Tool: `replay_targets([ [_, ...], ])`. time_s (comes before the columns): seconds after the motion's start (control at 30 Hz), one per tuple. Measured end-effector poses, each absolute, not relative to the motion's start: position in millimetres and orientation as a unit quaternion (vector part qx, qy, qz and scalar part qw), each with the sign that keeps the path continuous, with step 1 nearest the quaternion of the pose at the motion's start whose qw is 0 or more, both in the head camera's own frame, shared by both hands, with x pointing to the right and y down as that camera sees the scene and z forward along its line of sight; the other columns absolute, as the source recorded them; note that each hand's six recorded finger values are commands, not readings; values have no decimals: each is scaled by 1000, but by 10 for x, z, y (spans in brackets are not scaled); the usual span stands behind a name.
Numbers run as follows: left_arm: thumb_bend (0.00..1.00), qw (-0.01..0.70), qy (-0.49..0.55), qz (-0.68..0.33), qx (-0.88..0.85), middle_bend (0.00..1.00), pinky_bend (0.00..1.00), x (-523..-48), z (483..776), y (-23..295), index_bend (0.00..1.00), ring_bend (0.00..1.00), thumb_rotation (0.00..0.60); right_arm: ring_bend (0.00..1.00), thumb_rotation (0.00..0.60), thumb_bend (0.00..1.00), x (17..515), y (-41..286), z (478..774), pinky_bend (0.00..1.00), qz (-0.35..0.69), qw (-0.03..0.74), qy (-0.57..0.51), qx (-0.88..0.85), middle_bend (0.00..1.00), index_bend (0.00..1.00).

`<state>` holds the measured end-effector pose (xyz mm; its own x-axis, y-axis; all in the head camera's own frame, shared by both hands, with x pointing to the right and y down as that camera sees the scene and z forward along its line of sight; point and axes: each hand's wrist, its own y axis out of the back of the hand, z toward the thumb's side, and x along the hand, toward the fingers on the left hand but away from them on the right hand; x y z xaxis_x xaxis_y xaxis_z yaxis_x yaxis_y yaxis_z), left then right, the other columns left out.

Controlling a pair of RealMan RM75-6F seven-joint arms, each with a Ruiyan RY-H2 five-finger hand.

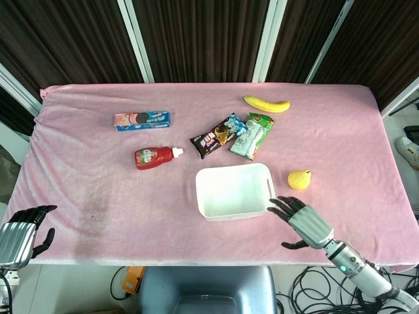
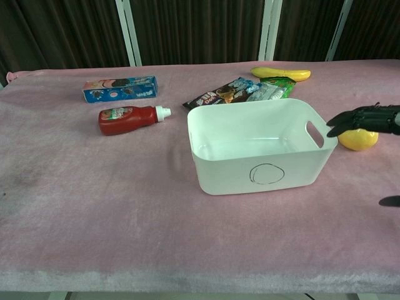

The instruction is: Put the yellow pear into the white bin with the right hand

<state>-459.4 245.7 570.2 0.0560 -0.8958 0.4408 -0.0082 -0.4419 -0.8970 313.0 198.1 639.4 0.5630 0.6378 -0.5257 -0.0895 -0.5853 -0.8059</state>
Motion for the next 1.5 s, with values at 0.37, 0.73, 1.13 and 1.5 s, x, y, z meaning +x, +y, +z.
replay_targets([
  [0.37,449,381,363,-584,-618,328,344,-4594,5713,2458,277,307,600,138,600,262,3464,1300,6659,300,494,398,-269,-725,203,279],
  [0.73,448,381,362,-585,-618,328,344,-4596,5715,2459,277,307,600,138,600,262,3528,1026,7131,300,543,349,-279,-711,202,240],
  [1.13,448,381,362,-586,-616,328,343,-4602,5713,2463,277,306,600,185,600,262,3590,979,7413,337,582,323,-273,-695,203,267],
  [1.5,448,380,366,-587,-614,328,343,-4617,5699,2462,277,307,600,531,600,451,3677,960,7619,669,610,326,-269,-670,416,589],
])
